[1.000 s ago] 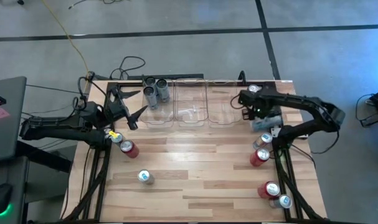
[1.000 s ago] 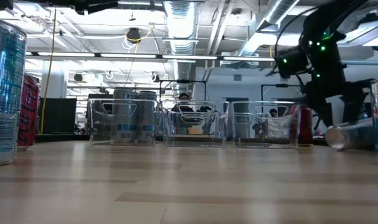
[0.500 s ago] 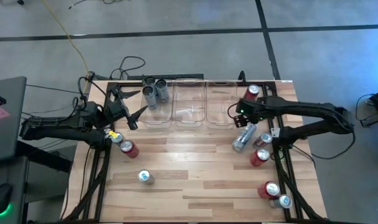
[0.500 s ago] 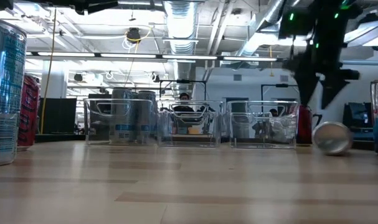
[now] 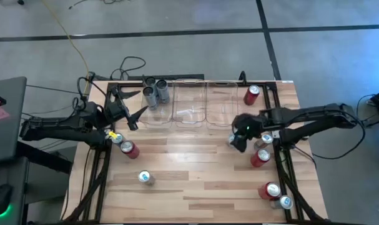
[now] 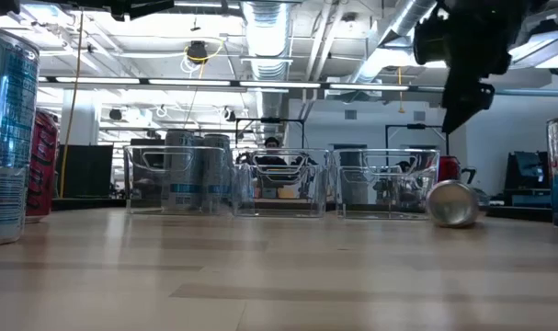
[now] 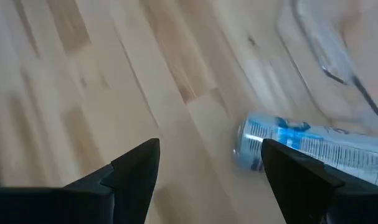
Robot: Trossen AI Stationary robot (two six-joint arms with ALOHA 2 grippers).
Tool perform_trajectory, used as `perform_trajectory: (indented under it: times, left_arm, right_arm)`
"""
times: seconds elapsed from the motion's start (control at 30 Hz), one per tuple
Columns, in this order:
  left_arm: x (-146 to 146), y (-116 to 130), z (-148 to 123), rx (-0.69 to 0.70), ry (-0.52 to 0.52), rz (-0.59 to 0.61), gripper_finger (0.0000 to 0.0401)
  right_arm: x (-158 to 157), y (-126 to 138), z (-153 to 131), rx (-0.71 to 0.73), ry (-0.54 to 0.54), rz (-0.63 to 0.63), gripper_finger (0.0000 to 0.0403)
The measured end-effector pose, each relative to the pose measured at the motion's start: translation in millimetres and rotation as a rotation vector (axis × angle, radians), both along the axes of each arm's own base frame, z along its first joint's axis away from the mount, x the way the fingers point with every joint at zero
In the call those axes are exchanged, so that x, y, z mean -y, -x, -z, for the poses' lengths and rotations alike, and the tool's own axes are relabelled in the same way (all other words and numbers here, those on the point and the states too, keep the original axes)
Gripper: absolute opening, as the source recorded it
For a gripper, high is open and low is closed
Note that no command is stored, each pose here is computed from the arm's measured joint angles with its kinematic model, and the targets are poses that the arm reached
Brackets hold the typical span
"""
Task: Sort soda cans
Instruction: Put the white-blue soda can into the left transparent bin
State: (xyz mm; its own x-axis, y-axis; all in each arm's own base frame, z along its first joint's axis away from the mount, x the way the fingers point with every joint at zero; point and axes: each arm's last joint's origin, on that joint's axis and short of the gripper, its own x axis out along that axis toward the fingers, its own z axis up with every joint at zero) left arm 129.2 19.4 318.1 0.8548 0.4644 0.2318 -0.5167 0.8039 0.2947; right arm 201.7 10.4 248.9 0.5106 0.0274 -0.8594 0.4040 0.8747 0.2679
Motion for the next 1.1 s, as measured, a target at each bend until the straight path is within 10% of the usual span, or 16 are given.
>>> perform_trajectory:
  times: [0.33, 1.1]
  left_arm:
    - [0, 0, 0, -0.003, -0.005, -0.002, 0.0311]
    - [-1, -11, 5, -0.038, 0.003, -0.002, 0.0311]
  right_arm:
    - [-33, -32, 27, -0.164, 0.468, -0.383, 0.0302]
    - [-56, -50, 57, -0.665, 0.687, -0.933, 0.0302]
